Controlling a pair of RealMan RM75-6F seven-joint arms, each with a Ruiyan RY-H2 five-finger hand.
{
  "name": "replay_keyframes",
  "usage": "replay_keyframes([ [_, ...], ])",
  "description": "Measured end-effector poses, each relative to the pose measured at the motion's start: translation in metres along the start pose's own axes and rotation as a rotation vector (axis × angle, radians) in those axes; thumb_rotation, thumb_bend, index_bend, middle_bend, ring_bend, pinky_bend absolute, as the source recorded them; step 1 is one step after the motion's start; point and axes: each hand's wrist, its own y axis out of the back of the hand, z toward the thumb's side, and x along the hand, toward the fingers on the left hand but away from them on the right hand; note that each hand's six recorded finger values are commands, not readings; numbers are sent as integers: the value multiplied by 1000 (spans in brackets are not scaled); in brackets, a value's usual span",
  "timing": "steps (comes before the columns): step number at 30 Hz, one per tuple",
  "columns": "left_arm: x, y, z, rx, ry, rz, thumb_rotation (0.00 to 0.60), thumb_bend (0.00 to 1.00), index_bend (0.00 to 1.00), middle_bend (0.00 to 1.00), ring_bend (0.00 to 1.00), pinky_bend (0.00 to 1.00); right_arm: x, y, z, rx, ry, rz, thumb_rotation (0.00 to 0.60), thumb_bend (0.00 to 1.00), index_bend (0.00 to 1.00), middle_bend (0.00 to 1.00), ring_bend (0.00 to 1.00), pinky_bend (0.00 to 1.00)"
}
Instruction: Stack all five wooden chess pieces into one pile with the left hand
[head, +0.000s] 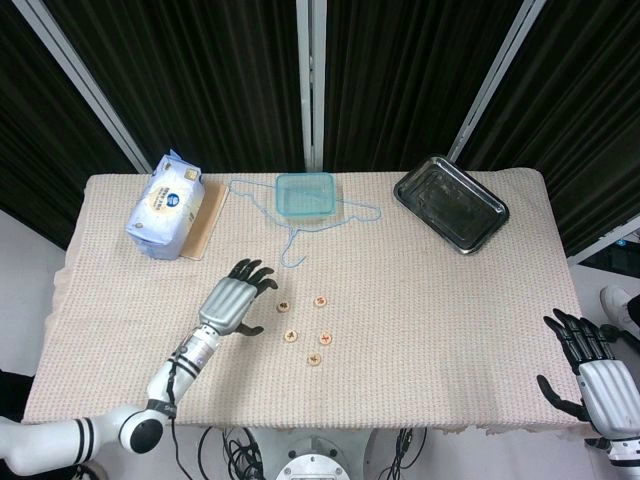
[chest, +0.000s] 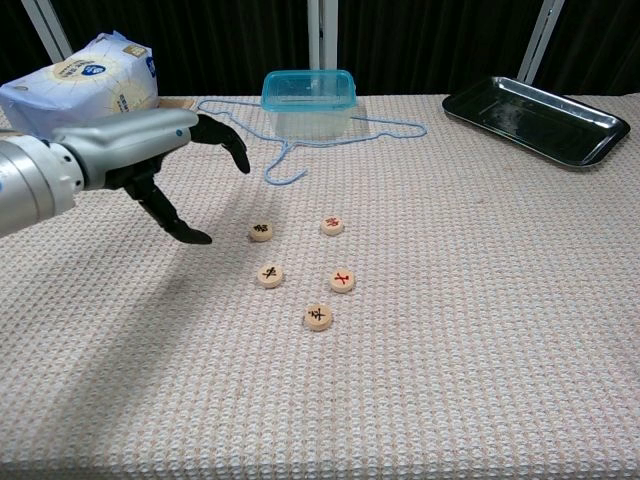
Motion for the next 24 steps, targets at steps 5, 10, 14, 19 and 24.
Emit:
replay_keyframes([
  [5,19,-18,2,7,24,-33,600,139,349,133,0,0,2,3,-2,-10,2,-7,600,301,0,0,0,0],
  [10,29,-24,4,6,34,-41,600,164,365,136,0,0,3,4,-4,-14,0,-5,600,301,0,0,0,0],
  [14,35,-23,8,0,30,-36,600,203,394,142,0,0,3,4,-5,-16,-3,-3,600,301,0,0,0,0],
  [19,40,-24,11,0,27,-40,600,215,408,143,0,0,2,2,-5,-15,-5,3,600,301,0,0,0,0],
  [24,44,-28,10,12,33,-49,600,215,420,143,0,0,2,2,-5,-14,-4,8,600,301,0,0,0,0],
])
